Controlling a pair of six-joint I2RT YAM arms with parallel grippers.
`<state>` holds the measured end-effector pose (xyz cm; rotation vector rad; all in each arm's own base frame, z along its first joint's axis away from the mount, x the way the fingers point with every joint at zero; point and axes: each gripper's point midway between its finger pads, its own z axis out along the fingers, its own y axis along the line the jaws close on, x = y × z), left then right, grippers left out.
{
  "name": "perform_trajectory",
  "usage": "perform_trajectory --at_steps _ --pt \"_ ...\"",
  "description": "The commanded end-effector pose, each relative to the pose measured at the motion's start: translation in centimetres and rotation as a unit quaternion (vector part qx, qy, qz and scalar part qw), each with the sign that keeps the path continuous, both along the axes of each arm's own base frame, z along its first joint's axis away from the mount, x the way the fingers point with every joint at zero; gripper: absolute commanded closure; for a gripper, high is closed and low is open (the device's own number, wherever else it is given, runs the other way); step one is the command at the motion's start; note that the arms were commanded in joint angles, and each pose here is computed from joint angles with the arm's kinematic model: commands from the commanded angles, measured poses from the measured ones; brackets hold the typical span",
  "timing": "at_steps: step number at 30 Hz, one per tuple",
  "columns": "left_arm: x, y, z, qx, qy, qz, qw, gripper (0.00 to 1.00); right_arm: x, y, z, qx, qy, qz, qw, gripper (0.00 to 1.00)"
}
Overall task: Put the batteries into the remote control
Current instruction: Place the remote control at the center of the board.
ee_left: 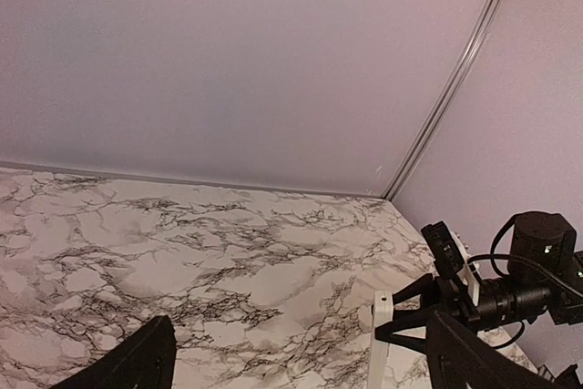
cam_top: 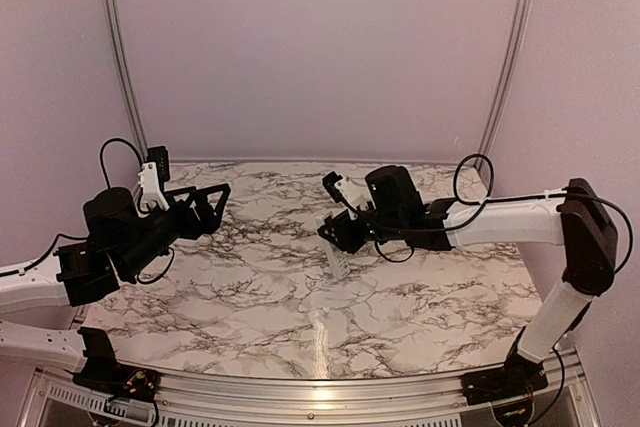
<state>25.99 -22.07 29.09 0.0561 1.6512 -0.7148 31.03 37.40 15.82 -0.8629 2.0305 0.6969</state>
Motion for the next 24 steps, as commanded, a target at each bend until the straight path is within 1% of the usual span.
perform_trajectory --at_steps 1,6,13,19,24 --pt "0.1 0.6 0.1 -0.002 -0.003 0.01 1.0 0.01 1.5 0.4 -0.3 0.005 -0.037 -0.031 0.999 1.0" --pt "0.0 0.6 0.0 -0.001 -0.005 0.009 1.0 0.01 1.4 0.1 -2.6 -0.002 -0.029 -0.037 0.999 1.0" --pt "-0.1 0.9 0.2 0.001 -0.012 0.012 1.0 0.01 0.1 -0.3 -6.0 -0.026 0.012 -0.022 0.999 1.0" --pt "0.0 0.9 -0.1 0.006 -0.012 0.013 1.0 0.01 -0.5 -0.3 -8.2 -0.068 0.057 -0.01 0.996 1.0" --pt "0.0 0.8 -0.2 0.014 -0.011 0.012 1.0 0.01 -1.2 -0.4 -9.8 -0.114 0.112 0.0 0.987 1.0"
